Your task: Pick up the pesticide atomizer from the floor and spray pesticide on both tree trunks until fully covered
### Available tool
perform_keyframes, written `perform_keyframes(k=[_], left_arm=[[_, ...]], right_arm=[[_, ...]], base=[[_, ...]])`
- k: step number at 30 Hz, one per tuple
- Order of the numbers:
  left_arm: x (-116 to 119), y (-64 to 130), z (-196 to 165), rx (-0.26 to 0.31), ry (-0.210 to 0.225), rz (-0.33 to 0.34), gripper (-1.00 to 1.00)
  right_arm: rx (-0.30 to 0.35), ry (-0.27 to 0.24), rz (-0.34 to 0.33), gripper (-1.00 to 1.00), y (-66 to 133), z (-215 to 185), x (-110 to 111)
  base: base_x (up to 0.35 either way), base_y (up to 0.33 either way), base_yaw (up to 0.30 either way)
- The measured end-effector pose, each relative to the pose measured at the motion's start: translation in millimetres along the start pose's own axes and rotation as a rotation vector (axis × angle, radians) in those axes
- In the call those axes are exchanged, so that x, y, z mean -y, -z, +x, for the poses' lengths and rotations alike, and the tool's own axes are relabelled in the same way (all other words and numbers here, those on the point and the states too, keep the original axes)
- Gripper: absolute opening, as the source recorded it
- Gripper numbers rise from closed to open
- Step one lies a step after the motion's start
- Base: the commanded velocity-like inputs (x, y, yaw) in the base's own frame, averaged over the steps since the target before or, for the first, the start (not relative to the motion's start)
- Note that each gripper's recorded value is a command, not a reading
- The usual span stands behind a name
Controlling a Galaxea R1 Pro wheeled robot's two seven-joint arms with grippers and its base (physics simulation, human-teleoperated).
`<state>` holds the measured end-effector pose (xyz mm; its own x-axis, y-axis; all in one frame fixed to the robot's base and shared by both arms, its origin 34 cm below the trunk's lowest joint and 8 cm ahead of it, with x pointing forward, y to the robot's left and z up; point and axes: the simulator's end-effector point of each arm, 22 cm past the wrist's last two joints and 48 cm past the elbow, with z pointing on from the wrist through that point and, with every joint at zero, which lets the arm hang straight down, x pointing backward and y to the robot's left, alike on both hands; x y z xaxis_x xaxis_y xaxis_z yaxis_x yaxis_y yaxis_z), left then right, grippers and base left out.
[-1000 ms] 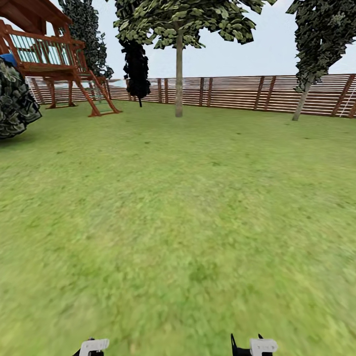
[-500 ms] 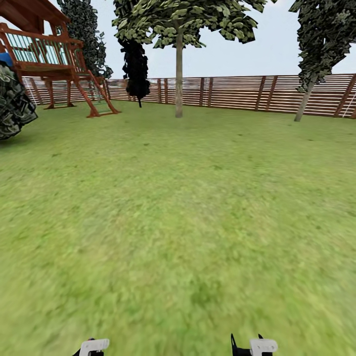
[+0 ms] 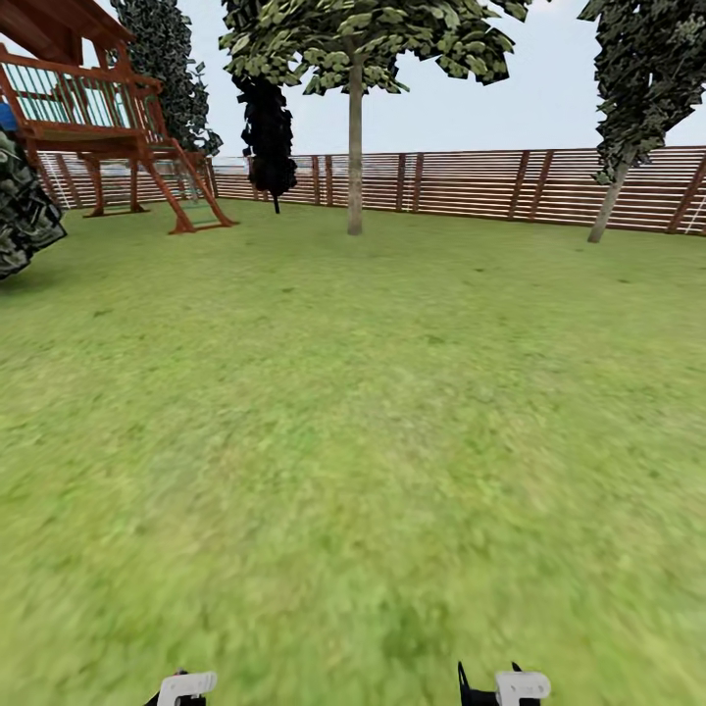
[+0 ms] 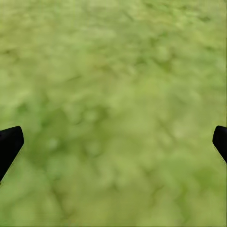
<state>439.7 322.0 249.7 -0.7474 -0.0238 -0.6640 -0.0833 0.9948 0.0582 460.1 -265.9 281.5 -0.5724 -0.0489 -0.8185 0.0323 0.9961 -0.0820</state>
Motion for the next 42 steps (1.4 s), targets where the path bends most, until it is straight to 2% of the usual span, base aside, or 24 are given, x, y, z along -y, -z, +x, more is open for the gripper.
perform_keyframes(k=[42], left_arm=[[0.0,0.0,0.0,0.0,0.0,0.0,-1.0]], right_arm=[[0.0,0.003,-0.005,1.0,0.2,0.1,-1.0]], base=[[0.338,0.0,0.0]])
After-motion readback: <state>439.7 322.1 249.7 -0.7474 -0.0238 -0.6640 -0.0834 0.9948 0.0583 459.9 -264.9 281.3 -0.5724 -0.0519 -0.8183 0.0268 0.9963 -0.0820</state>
